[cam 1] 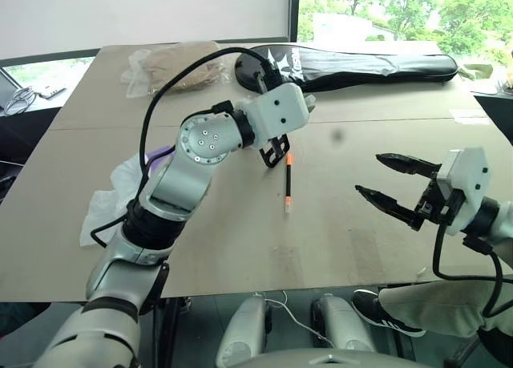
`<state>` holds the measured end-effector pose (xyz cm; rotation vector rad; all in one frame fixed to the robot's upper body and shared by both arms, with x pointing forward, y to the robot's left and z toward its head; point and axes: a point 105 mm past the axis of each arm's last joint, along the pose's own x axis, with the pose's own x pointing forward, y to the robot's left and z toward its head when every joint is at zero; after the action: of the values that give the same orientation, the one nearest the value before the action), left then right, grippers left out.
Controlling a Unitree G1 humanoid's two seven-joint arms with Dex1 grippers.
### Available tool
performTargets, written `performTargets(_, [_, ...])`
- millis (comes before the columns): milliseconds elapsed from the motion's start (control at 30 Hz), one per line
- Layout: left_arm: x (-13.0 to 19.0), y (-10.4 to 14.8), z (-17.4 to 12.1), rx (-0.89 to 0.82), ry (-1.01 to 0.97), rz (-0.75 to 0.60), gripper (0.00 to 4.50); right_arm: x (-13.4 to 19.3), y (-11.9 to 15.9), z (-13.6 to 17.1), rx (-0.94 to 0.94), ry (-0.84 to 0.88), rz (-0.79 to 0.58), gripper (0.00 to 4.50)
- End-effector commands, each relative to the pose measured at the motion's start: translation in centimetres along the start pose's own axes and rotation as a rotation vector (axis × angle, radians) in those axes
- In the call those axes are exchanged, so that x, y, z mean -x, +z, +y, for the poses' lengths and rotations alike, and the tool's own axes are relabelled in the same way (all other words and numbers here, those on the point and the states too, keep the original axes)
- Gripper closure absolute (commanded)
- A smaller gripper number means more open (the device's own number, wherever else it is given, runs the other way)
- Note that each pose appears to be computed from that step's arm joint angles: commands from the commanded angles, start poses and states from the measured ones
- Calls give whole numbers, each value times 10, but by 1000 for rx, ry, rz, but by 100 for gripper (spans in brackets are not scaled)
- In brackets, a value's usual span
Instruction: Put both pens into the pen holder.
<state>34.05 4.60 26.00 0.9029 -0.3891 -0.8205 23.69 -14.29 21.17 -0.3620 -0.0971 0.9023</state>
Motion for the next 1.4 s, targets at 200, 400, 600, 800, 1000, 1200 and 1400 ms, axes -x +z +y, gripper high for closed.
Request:
performTargets(200, [1, -8, 3, 20, 40, 20, 450, 3, 11, -2, 58, -13, -32, 119])
performTargets(400, [1, -26, 4, 32, 52, 108, 450, 3, 16, -2, 76, -21, -62, 119])
performTargets(600, [5, -32, 8, 55, 84, 136, 311, 4, 20, -2, 77, -26, -85, 115])
performTargets(800, [17, 4, 0, 334, -11, -89, 85, 9, 19, -2, 69, -30, -74, 115])
performTargets(1000, [56, 27, -42, 824, -352, -145, 85, 26, 13, -4, 16, -55, -49, 115])
performTargets(1200, [85, -23, -76, 961, -381, 271, 85, 43, -7, -6, -20, -93, 40, 115])
performTargets(1400, [55, -80, -94, 1102, -257, 674, 85, 40, -13, -4, -24, -101, 45, 115])
